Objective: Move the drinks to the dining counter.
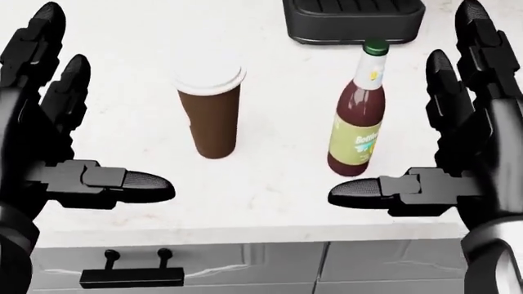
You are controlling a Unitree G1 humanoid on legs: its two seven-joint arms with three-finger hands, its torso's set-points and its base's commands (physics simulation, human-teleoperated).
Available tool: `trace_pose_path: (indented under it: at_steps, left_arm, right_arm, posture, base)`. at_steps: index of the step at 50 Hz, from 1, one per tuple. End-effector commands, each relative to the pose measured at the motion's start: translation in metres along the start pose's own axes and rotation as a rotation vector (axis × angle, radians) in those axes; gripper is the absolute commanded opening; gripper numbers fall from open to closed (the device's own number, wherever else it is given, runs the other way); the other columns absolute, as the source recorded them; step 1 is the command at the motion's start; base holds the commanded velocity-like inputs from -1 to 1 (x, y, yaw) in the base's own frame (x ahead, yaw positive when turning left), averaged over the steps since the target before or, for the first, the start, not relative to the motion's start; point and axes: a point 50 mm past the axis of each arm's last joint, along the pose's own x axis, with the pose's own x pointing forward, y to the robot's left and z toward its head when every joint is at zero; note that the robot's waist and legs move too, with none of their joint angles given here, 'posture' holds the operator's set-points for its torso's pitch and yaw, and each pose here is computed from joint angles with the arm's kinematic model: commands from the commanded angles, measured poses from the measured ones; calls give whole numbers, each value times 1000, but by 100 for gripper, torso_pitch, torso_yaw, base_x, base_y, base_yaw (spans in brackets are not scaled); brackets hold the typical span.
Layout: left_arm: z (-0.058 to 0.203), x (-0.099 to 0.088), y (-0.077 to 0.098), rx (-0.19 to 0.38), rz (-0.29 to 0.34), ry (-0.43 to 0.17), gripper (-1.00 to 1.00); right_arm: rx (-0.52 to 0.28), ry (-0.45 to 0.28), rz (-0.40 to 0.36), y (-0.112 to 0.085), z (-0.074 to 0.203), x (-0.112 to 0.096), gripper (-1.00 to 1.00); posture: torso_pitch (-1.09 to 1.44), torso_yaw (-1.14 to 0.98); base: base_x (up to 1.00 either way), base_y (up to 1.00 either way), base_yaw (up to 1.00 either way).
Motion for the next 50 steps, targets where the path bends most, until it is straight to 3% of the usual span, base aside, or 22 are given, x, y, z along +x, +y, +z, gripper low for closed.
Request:
trace_pose_path:
  at_steps: [1, 8, 39, 50]
  left_arm:
    - [14, -2, 0, 7, -2, -91, 100]
    - [16, -3, -1, 9, -4, -93, 100]
    - [18, -4, 1, 13, -2, -97, 100]
    - [24, -6, 1, 15, -4, -107, 100]
  right_arm:
    - [-25, -80, -4, 3, 11, 2, 100]
    - [-39, -80, -16, 6, 11, 12, 100]
    - [-200, 78, 6, 30, -25, 58, 100]
    - [-226, 104, -17, 28, -32, 78, 100]
  posture:
    - [0, 0]
    - [0, 0]
    - [0, 0]
    - [0, 0]
  base:
    - [0, 0, 0]
    - [0, 0, 0]
    - [0, 0, 0]
    - [0, 0, 0]
